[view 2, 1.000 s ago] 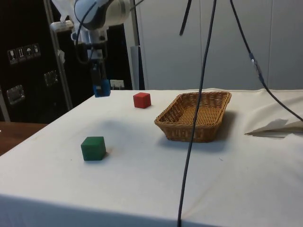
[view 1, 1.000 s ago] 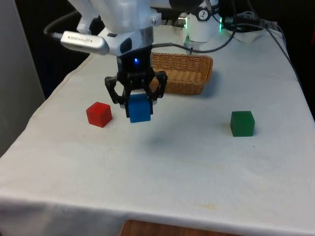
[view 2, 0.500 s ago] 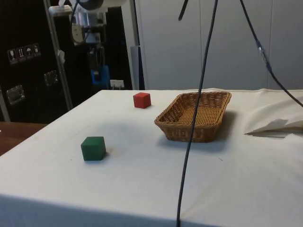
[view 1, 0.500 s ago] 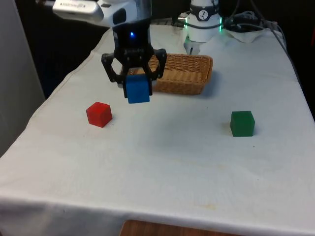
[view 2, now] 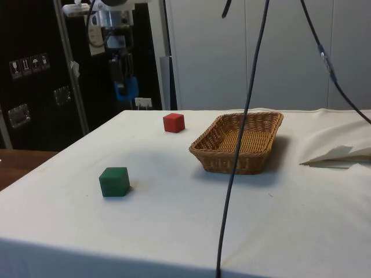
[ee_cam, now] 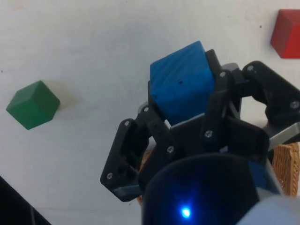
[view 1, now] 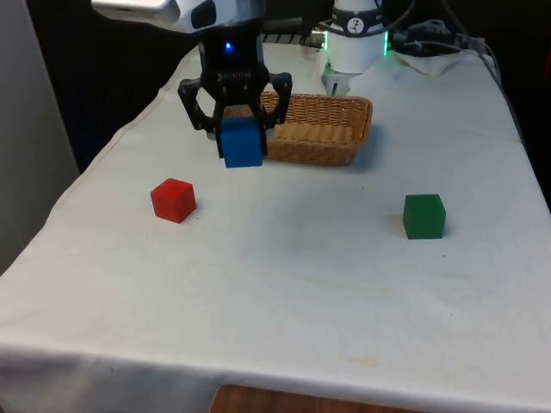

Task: Pick up the blue cube and place it into the basket.

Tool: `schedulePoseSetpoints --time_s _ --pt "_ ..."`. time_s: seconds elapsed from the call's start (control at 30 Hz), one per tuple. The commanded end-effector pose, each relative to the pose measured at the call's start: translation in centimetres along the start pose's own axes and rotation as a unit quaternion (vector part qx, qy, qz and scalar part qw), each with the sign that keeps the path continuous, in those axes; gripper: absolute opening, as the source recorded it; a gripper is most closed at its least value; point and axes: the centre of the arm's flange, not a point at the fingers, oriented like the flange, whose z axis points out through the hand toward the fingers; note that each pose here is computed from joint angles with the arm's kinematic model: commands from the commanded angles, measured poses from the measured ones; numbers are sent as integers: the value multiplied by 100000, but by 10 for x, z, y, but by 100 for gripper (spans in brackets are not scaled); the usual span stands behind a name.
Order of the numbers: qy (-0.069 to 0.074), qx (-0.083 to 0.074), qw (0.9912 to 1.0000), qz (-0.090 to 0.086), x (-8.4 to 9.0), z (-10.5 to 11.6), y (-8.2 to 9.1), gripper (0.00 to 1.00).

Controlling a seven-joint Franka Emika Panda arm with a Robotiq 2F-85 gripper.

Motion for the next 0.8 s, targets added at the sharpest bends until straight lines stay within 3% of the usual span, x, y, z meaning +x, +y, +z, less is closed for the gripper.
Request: schedulePoseSetpoints --time_s 0.0,0.1,0.63,0.77 --pt "309 -62 99999 298 -4 -2 0 1" --pt "-197 180 100000 119 -4 0 -1 1" --pt "-1520 1565 99968 1288 -40 -9 -5 1" --pt "-1131 1252 99966 2008 -49 -14 -7 1"
